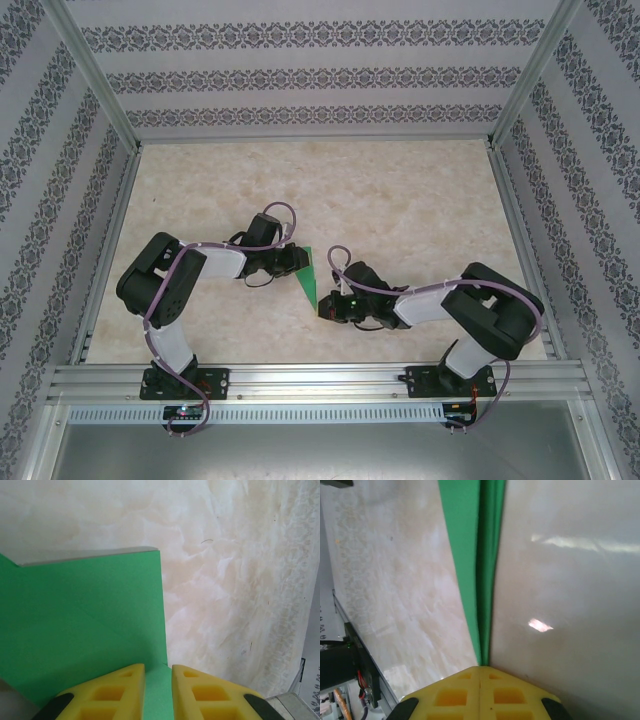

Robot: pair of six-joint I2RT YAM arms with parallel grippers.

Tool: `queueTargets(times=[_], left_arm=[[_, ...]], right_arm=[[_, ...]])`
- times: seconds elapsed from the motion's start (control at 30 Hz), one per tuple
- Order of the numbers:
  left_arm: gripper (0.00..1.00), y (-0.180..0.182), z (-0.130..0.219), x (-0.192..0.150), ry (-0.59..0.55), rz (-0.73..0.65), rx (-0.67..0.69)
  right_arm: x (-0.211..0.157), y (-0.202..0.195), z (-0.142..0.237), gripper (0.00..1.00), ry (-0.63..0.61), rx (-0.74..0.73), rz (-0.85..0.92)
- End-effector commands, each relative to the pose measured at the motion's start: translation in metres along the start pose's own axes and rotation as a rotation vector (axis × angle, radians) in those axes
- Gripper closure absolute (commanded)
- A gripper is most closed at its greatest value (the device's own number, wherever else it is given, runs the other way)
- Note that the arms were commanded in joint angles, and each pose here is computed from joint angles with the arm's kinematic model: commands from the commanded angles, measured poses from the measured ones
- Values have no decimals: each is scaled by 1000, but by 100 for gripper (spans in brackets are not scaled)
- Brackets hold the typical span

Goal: Fold a paper plane with a square sheet of paper (pick it up from the middle)
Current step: Fold the wing for the fifth time at the center of the table.

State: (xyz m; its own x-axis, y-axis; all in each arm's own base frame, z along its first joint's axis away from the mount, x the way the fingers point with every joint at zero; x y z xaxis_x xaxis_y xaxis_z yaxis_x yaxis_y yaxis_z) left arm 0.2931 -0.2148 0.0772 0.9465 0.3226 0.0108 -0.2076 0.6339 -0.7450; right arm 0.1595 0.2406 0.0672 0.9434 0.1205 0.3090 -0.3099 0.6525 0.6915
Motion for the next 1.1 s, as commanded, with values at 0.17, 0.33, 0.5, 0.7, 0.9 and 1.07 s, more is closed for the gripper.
queueTargets(times=[0.17,0.33,0.5,0.7,0.9,1.07], left_arm=[[77,27,-9,-7,2,11,142],[77,27,-10,-6,12,10,141],[77,29,-12,-7,14,20,147],[77,33,-9,-9,9,24,167],[78,33,-8,-5,-26,41,187],[77,30,-7,-4,-30,41,181]], right_arm=[[48,38,21,99,-165,-45,54],[62,40,1,99,-144,-6,38],[57,21,-26,100,-92,-18,-26],[25,-6,-31,100,-47,-32,-96],[-5,-9,-21,100,13,-71,-83],[-18,-8,-12,99,37,-83,-67]])
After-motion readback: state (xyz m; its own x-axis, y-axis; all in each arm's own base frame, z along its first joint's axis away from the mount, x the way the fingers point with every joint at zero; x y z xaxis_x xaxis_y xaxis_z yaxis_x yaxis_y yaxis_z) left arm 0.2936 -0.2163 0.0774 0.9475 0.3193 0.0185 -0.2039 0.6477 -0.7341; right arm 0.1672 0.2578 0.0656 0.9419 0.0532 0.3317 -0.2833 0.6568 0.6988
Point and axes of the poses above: each hand's point on the last joint's axis, 136 mm out from that joint toward the fingers, its own z axis back along the fingers, its own y axis along the line the jaws close on, x = y × z, the point moved 8 cm from there along z, back along the fingers, and after that the axes turned 11 degrees about z, right-handed, at the moved point
